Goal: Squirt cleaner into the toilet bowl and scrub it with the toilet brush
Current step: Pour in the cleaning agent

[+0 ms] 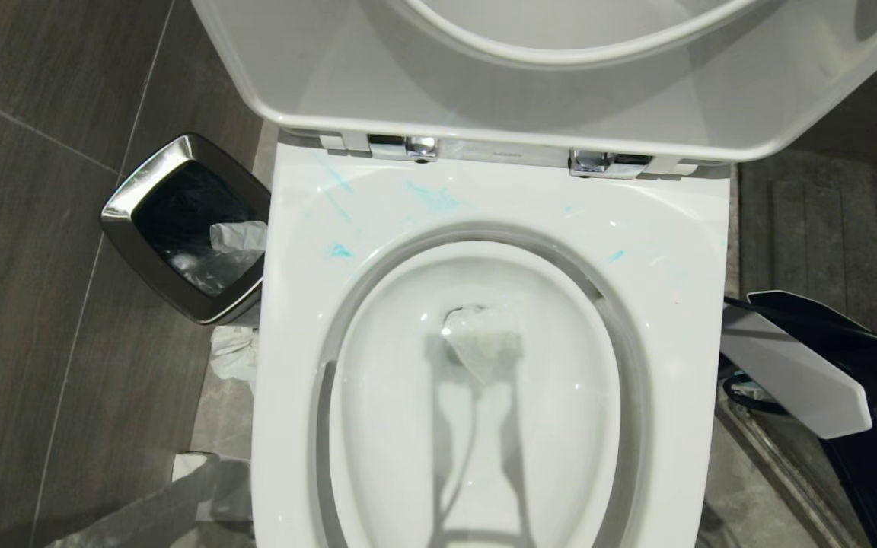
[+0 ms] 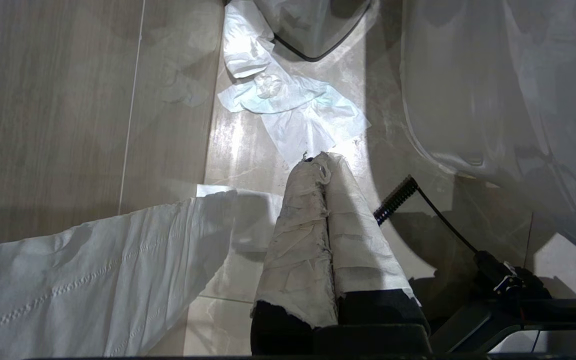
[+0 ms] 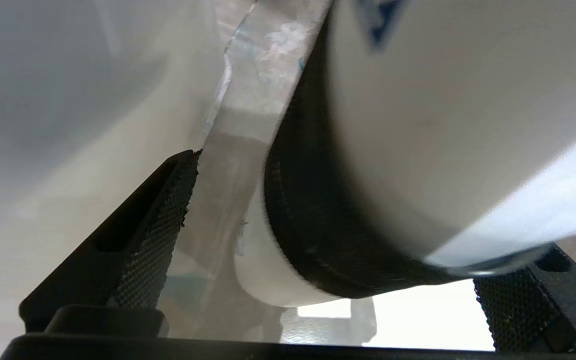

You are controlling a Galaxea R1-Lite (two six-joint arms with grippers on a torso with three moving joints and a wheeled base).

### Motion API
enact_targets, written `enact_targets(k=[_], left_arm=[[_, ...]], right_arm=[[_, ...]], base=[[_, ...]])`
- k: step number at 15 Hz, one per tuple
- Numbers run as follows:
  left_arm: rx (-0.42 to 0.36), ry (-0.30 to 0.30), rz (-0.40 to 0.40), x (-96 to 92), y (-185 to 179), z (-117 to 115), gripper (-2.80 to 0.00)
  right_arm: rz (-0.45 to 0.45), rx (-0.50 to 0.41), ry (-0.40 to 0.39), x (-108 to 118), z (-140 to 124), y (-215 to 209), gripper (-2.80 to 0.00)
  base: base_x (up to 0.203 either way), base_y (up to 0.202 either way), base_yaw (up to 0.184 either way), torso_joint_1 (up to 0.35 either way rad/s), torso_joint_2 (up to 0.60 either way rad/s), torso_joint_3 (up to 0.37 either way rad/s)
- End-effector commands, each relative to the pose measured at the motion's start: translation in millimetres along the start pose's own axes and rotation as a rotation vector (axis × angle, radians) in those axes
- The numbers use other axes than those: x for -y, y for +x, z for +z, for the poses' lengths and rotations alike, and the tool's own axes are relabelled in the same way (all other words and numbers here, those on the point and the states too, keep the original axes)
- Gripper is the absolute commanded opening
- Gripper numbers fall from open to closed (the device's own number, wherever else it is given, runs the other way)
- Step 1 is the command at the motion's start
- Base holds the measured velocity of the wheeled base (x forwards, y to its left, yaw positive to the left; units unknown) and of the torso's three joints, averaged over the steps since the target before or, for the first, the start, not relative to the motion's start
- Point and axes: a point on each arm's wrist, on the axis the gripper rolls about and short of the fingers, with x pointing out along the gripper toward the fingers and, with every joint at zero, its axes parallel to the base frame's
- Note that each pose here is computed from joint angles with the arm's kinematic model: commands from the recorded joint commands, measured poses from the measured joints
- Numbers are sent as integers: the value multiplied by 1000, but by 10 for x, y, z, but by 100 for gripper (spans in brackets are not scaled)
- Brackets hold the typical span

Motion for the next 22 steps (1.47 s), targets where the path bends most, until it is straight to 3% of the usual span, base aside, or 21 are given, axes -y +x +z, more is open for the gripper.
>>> enact_targets(k=[1,6,22], left_arm=[[-7,0,1,0,6,-21,-280],[-7,0,1,0,6,-21,-280],[-7,0,1,0,6,-21,-280]], right_arm=[[-3,8,-1,-6,-6,1,0],[-28,77,-17,9,45,127,0],[-53,136,-60,10,83,227,0]], base=[[0,0,0,0,0,0],[0,0,0,0,0,0],[0,0,0,0,0,0]])
